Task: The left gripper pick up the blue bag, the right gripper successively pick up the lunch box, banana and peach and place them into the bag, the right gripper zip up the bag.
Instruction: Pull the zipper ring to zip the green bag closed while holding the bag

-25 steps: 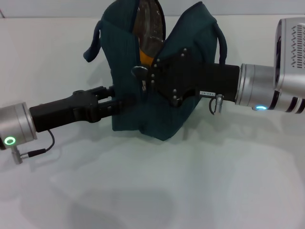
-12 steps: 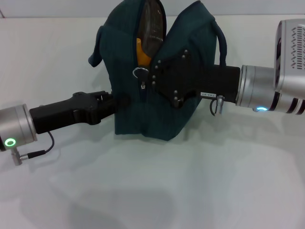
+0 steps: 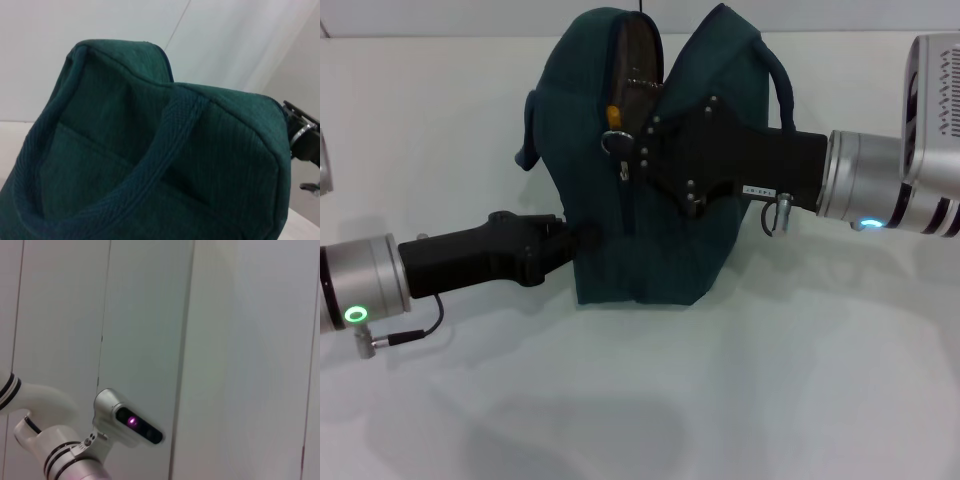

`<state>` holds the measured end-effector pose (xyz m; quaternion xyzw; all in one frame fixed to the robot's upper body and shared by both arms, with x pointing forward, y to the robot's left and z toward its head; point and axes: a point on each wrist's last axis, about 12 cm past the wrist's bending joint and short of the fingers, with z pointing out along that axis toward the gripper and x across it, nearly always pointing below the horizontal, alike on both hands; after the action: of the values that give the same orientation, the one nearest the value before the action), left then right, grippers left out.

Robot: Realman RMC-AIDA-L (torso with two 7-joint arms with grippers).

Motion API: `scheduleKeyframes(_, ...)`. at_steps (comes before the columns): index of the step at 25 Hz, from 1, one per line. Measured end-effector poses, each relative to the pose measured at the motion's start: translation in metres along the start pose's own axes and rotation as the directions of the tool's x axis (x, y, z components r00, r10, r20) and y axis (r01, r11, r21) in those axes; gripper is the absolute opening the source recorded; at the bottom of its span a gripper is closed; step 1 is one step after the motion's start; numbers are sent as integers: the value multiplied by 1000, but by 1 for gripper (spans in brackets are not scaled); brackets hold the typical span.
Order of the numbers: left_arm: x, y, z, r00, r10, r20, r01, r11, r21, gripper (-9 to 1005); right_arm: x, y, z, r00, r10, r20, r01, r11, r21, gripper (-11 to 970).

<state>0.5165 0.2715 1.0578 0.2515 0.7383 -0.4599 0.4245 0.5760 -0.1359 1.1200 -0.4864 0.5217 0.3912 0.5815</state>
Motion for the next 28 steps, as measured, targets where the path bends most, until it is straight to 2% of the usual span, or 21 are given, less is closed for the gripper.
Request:
scheduleKeyframes(12,12,-4,-3,999,20,-45,-19,1000,12,88,-4,-3,-2,999,10,37,-11,999,30,6)
scheduleKeyframes(21,4,-7,-11,995,14,101,-16,1000,11,77,-2,-2,-4,999,15,33,-16,999,33,6)
scheduleKeyframes(28,0,-8,-13,990,5,138,-8,1000,23,346,-1,-1,-3,999,15,29,-16,1000,26,6)
